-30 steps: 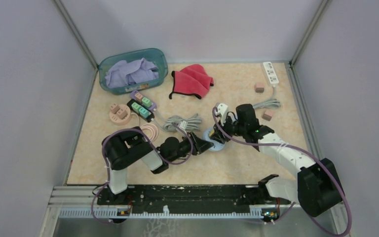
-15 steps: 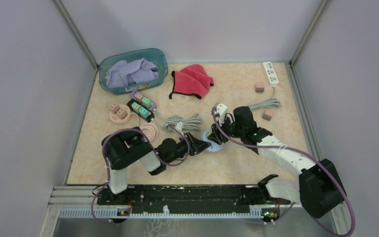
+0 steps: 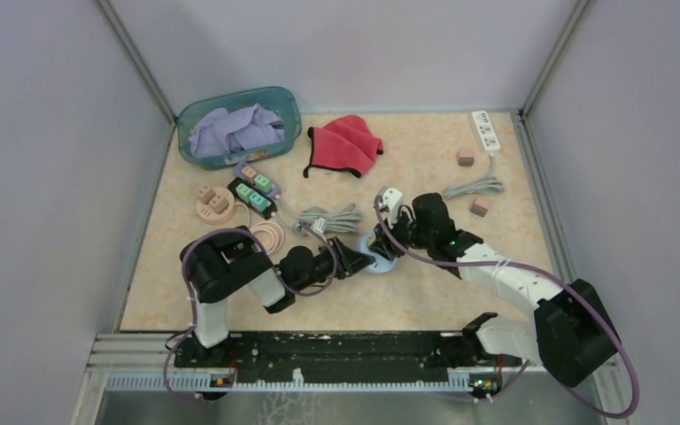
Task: Pull the plug off the socket
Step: Remove the plug from the socket.
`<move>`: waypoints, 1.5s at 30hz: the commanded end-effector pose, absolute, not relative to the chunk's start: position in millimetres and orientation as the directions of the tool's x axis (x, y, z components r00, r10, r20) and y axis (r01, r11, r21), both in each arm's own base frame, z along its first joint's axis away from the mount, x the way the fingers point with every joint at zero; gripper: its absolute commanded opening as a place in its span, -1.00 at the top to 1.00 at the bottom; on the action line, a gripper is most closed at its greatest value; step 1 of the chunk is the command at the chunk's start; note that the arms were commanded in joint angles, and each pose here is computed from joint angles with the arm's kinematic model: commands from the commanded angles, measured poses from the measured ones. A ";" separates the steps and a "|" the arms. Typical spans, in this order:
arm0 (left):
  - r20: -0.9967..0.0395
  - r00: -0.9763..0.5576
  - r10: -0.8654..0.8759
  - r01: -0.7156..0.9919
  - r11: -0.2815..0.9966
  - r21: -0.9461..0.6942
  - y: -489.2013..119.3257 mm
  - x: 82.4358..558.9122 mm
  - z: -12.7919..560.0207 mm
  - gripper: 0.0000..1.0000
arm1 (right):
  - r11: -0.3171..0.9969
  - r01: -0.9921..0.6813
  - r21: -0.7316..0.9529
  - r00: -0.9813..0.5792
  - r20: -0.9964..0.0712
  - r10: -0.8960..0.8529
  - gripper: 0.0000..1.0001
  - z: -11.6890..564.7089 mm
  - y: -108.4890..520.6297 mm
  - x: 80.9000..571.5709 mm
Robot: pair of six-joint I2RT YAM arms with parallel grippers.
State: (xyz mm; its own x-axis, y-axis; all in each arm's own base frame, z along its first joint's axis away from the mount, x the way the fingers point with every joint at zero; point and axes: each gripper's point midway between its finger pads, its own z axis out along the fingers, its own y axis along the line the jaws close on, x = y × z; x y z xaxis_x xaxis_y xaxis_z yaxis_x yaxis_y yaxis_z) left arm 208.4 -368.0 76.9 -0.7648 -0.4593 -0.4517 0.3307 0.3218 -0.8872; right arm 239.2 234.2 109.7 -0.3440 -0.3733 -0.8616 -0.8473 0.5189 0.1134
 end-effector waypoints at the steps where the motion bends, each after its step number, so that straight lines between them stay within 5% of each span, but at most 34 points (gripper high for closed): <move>1: -0.504 -0.719 -0.478 0.362 0.361 -0.859 -376.8 226.6 90.5 1.00 | 0.552 -0.828 0.104 -0.290 -0.920 -0.262 1.00 148.7 254.9 258.1; 7: -0.485 -0.695 -0.531 0.344 0.346 -0.873 -350.4 229.6 96.8 1.00 | 0.656 -0.750 0.086 -0.303 -0.926 -0.225 1.00 153.1 233.4 279.0; 15: -0.371 -0.737 -0.565 0.320 0.191 -0.928 -347.4 226.5 112.7 1.00 | 0.385 -0.905 0.182 -0.292 -0.923 -0.249 1.00 150.8 267.8 222.7; 28: -0.391 -0.710 -0.586 0.132 0.434 -0.891 -343.2 242.4 62.9 1.00 | 0.691 -0.721 0.049 -0.270 -0.938 -0.216 1.00 148.9 249.1 279.5; 35: -0.433 -0.689 -0.580 0.172 0.450 -0.876 -334.6 241.1 74.4 1.00 | 0.473 -0.868 0.149 -0.292 -0.924 -0.245 1.00 154.7 275.2 237.0; 45: -0.547 -0.667 -0.506 0.361 0.423 -0.831 -330.1 221.9 91.6 1.00 | 0.429 -0.902 0.054 -0.194 -0.937 -0.289 1.00 196.0 224.5 249.9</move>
